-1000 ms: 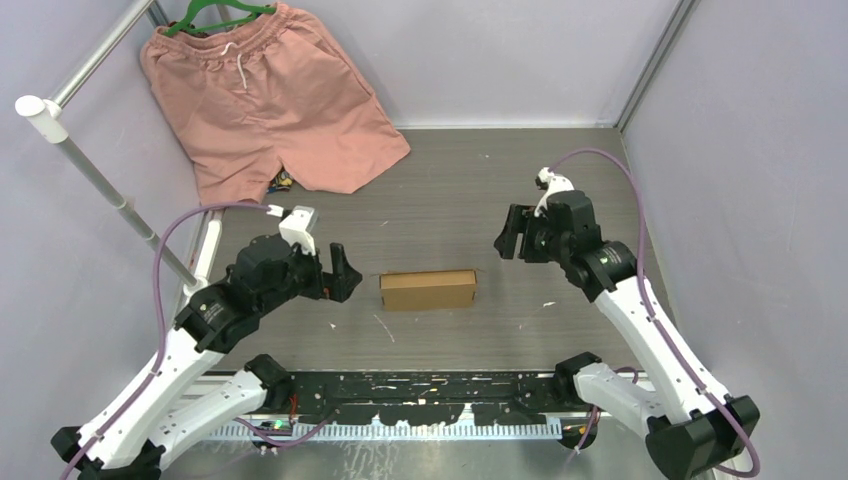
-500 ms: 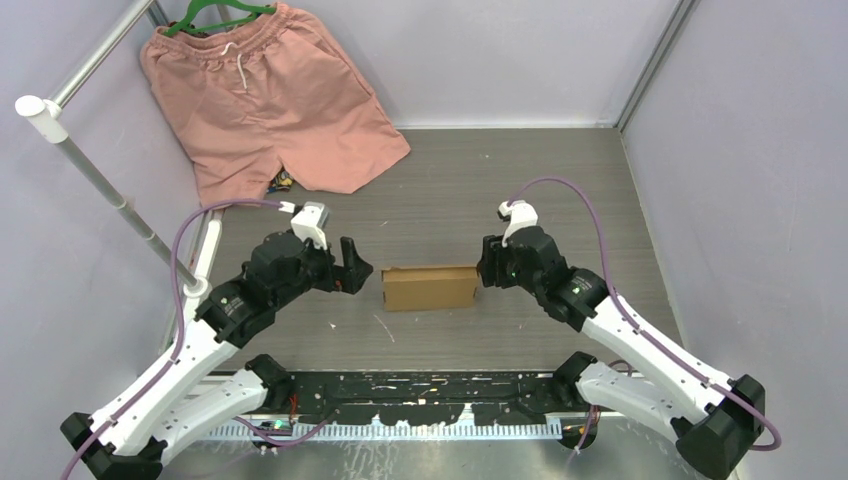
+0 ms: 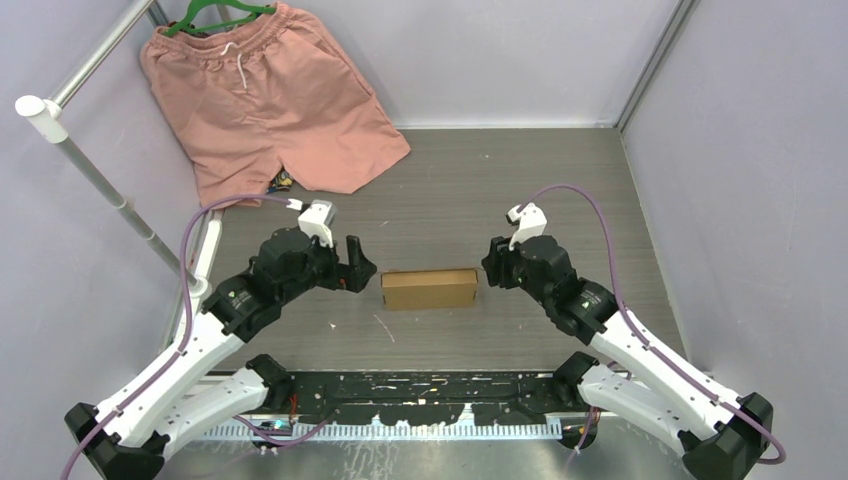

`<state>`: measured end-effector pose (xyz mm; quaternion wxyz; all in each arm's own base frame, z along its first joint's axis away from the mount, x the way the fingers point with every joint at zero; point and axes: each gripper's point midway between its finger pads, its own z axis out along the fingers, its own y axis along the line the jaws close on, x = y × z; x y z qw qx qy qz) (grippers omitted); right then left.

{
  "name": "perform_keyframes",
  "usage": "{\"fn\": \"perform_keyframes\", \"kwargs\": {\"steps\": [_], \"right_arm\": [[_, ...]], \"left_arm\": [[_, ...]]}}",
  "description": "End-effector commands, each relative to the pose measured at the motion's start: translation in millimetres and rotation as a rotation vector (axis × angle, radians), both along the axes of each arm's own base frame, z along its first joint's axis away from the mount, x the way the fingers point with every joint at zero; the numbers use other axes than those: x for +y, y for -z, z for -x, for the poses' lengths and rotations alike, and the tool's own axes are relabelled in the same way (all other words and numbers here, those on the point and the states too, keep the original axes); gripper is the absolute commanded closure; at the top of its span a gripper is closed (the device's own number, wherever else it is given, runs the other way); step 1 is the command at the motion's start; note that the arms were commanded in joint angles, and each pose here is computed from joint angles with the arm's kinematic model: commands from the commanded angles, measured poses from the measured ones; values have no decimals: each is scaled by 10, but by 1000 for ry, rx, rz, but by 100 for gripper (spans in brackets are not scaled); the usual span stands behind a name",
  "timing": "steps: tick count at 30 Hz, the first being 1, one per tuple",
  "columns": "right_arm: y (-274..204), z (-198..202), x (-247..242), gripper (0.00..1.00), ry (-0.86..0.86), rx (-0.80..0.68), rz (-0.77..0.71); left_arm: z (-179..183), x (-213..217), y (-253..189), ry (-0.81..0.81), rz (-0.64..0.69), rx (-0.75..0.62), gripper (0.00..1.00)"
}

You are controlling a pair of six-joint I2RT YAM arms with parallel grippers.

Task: Fold the paper box
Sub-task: Close the paper box at the center of the board.

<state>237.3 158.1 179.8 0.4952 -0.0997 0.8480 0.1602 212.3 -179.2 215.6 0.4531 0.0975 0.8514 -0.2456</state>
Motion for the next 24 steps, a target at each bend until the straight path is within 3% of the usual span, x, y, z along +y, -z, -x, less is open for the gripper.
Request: {"fn": "perform_keyframes", "kwargs": {"steps": [1, 9, 17, 24], "right_arm": [[-207, -13, 81, 52, -40, -85, -54], [-298, 126, 58, 52, -92, -171, -107], [-293, 185, 155, 53, -170, -189, -109], [-275, 201, 171, 61, -194, -199, -77]], "left_arm": [[-101, -65, -362, 13, 43, -95, 7], [4, -179, -528, 122, 57, -117, 7], [111, -305, -488, 227, 36, -53, 11], [174, -344, -546, 275, 18, -15, 15]]}}
